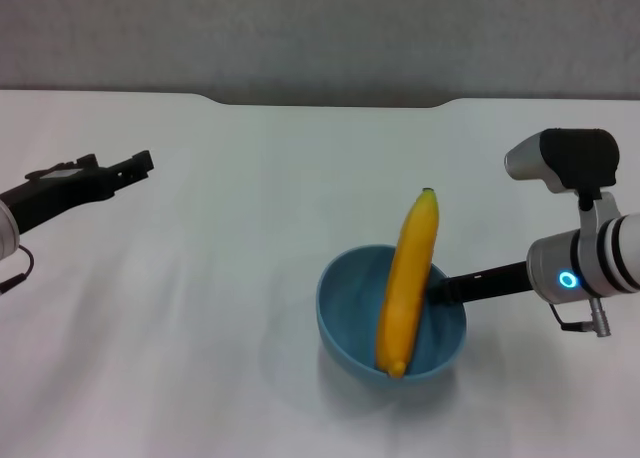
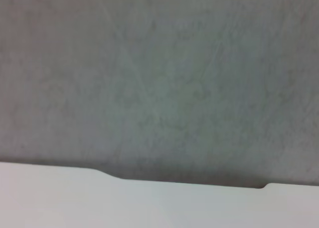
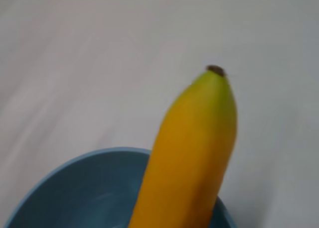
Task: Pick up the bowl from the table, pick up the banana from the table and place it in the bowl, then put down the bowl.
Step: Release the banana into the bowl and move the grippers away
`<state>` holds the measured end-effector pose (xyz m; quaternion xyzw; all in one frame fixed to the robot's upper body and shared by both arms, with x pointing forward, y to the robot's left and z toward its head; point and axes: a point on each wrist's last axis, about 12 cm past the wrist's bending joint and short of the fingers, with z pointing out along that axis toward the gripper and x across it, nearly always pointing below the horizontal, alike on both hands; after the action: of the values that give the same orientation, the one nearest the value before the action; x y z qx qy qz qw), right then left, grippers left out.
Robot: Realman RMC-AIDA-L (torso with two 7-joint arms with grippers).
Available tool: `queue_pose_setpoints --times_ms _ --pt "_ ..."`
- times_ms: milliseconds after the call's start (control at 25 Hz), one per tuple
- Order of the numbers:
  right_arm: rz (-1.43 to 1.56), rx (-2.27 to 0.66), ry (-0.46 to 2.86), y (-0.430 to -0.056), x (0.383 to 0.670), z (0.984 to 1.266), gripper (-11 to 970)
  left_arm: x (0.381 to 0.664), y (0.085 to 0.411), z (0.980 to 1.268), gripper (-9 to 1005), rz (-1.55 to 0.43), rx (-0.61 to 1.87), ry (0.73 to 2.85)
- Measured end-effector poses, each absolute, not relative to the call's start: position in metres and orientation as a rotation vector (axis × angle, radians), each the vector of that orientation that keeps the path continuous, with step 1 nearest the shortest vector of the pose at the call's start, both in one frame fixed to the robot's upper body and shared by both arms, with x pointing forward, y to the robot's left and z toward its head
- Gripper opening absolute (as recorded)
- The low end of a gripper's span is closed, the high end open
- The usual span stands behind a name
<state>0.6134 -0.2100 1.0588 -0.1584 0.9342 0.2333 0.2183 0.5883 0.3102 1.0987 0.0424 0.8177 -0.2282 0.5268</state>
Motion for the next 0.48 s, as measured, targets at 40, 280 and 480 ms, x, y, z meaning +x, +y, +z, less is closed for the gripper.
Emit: queue_pose_setpoints --times_ms 40,280,480 --pt "0.641 -0.44 2.587 -0.2104 0.6134 1.0586 30 0.5883 0.3103 1.0984 896 -0.545 0.1 1.956" --pt "0.631 -0.442 2.595 -0.2114 0.6129 1.0574 30 0.5874 0.3098 1.096 896 -0.549 0.093 1.961" --pt "0.625 -0.432 2.609 -0.2136 0.611 1.0538 30 0.5877 0.3093 1.0944 896 -0.551 0.091 1.967"
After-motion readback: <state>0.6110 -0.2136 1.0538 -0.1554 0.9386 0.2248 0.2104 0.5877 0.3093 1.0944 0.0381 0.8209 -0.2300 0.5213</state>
